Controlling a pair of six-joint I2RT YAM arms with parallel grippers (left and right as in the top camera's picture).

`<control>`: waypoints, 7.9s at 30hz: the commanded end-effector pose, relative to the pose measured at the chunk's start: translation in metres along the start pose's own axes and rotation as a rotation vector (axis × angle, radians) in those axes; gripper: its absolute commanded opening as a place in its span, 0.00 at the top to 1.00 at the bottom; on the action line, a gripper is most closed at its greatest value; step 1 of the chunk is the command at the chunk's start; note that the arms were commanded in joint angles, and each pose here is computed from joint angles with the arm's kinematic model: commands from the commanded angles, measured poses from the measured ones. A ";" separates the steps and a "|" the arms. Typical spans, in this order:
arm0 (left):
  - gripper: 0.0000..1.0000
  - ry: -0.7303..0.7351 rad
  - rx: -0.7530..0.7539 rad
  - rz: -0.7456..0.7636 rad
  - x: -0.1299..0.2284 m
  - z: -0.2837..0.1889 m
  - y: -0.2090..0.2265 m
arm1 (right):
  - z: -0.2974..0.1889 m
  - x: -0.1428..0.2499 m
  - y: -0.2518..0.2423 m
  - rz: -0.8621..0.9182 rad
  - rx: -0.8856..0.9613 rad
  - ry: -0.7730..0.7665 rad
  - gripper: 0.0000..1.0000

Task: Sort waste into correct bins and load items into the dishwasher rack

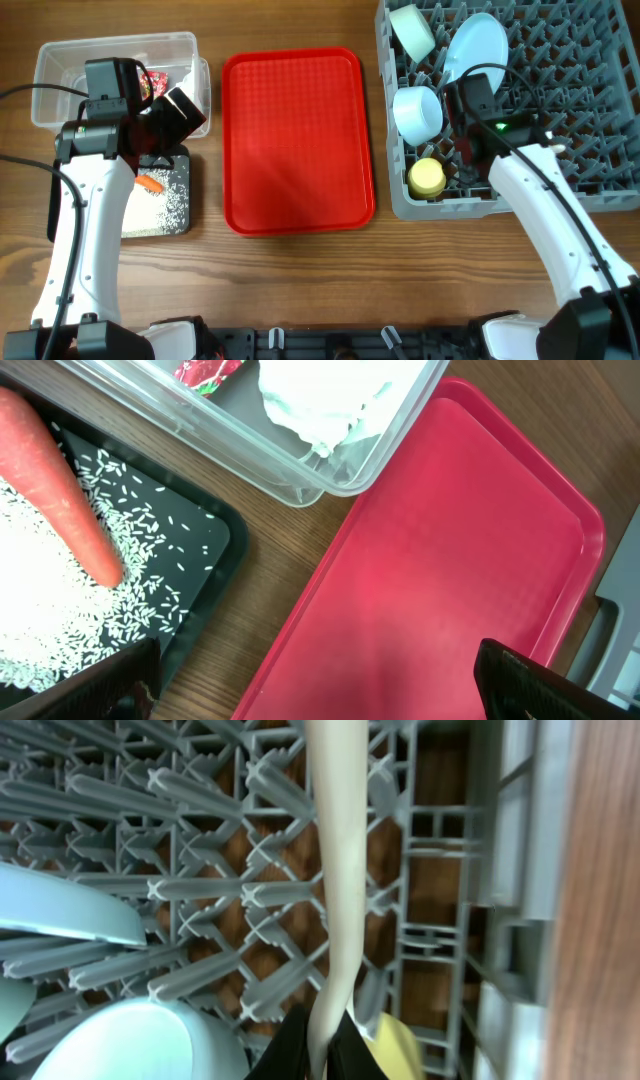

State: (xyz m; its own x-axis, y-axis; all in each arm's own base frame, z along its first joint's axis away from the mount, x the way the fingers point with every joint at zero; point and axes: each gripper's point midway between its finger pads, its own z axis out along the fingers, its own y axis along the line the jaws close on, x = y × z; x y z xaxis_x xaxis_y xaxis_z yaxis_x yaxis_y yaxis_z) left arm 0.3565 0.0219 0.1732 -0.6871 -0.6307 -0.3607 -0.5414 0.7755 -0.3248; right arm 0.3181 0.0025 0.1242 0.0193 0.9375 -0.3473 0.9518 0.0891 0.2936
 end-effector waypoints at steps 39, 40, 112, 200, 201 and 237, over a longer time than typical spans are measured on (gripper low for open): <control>0.00 -0.007 -0.014 -0.003 -0.003 0.001 0.002 | -0.037 0.011 0.047 -0.501 -0.293 0.073 0.00; 0.00 -0.007 -0.013 -0.003 -0.003 0.001 0.002 | -0.037 0.012 0.046 -0.502 -0.293 0.079 0.00; 0.00 -0.007 -0.014 -0.003 -0.003 0.001 0.002 | -0.233 -0.064 -0.007 -1.214 -0.880 -0.423 0.00; 0.00 -0.655 0.309 0.448 0.006 -0.141 -0.018 | -0.084 0.016 -0.053 -1.187 -1.293 -0.682 0.00; 0.00 -0.689 0.321 0.447 0.012 -0.142 -0.013 | -0.084 0.016 -0.053 -1.187 -1.293 -0.682 0.00; 0.00 -1.041 0.488 0.460 0.078 -0.094 0.035 | -0.084 0.016 -0.053 -1.187 -1.293 -0.682 0.00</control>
State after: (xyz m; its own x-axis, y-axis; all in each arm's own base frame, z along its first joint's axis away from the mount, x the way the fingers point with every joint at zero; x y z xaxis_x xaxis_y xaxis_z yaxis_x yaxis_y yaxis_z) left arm 0.2360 -0.0002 0.2216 0.0363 -0.2195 -0.9749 0.0430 0.9750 -0.2179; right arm 0.2442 0.0364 0.1753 0.0102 -0.0526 -0.9986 -0.1946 0.9794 -0.0535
